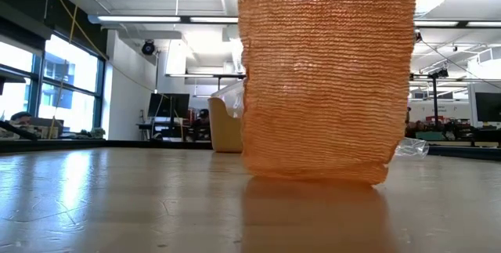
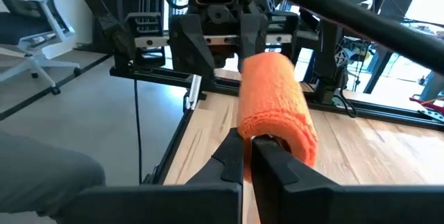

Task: Roll bandage
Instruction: Roll the orange bandage

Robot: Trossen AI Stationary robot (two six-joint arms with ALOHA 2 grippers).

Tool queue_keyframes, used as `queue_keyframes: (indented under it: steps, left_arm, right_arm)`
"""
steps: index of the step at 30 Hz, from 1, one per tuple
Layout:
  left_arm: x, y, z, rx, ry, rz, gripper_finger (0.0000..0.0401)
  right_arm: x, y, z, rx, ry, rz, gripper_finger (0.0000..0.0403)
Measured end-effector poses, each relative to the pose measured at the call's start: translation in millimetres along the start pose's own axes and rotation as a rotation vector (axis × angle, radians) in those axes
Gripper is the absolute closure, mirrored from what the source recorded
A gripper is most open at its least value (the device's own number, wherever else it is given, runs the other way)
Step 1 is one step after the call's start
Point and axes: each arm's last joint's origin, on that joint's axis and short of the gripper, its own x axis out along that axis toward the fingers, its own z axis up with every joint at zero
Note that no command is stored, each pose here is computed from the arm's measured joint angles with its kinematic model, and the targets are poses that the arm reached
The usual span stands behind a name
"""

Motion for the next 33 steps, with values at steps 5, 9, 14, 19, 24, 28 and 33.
queue_keyframes:
  steps: [5, 9, 14, 19, 24, 28, 33]
  left_arm:
    - [17.5, 8.6, -0.7, -0.018, 0.0, 0.017, 0.0268]
    - [22.0, 9.8, 0.3, -0.015, -0.011, -0.024, 0.0268]
    - [23.2, 8.8, 0.6, -0.015, -0.019, -0.083, 0.0268]
    - [11.6, 4.5, 0.2, -0.005, -0.007, -0.029, 0.0268]
    - [-11.2, -1.8, 1.1, 0.019, 0.009, 0.093, 0.0268]
    - [-18.4, -3.3, 1.2, 0.027, 0.016, 0.141, 0.0268]
    - [-11.9, -4.9, 1.4, 0.02, -0.003, -0.002, 0.0268]
  right_arm:
    - [0.5, -0.8, -0.2, -0.001, 0.002, -0.009, 0.0403]
    - [0.7, -0.8, -0.5, -0.003, 0.004, -0.003, 0.0403]
    - [1.1, -1.1, -2.3, -0.019, 0.019, 0.003, 0.0403]
    - [-0.3, 0.2, -3.7, -0.034, 0.03, 0.003, 0.0403]
    - [-3.9, 4.3, -3.9, -0.041, 0.029, 0.023, 0.0403]
    - [-3.6, 4.0, -4.0, -0.042, 0.03, 0.022, 0.0403]
    - [-3.6, 3.8, -3.9, -0.042, 0.029, 0.018, 0.0403]
